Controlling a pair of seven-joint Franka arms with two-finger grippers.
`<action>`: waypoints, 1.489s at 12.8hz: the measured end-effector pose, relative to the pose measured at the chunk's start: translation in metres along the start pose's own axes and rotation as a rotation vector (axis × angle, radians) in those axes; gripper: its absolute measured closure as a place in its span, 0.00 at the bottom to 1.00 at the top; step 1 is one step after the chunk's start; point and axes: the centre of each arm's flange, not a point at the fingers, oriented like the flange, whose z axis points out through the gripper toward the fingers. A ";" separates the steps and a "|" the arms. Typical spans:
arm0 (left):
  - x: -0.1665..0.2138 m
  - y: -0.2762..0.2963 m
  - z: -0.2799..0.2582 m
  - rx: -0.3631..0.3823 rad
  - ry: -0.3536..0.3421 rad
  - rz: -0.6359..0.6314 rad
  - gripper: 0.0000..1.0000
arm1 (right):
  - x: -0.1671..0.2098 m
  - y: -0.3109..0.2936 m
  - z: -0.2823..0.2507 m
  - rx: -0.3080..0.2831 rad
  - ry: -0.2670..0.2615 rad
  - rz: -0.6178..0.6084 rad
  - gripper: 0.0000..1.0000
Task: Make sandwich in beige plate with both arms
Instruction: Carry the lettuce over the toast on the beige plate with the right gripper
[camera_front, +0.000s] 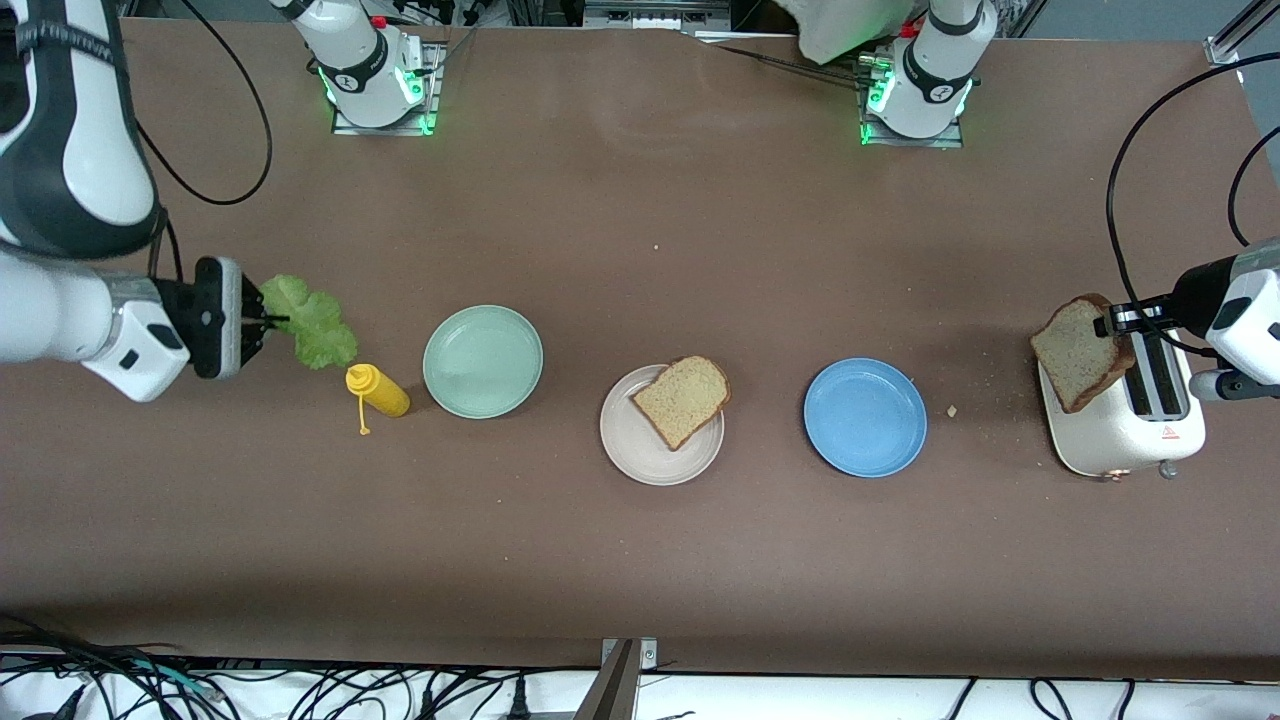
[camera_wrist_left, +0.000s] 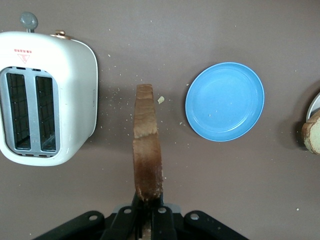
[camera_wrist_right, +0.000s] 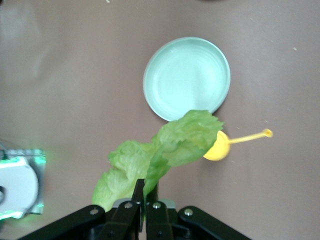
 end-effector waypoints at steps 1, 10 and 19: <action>0.000 0.000 0.000 0.000 0.000 0.000 0.92 | 0.013 -0.010 -0.004 0.022 0.024 0.023 0.96; 0.002 0.001 0.003 0.001 -0.006 0.001 0.92 | 0.216 0.022 0.068 0.034 0.413 0.268 0.96; 0.003 0.001 0.006 0.001 -0.010 0.002 0.92 | 0.352 0.036 0.245 -0.056 0.601 0.584 0.96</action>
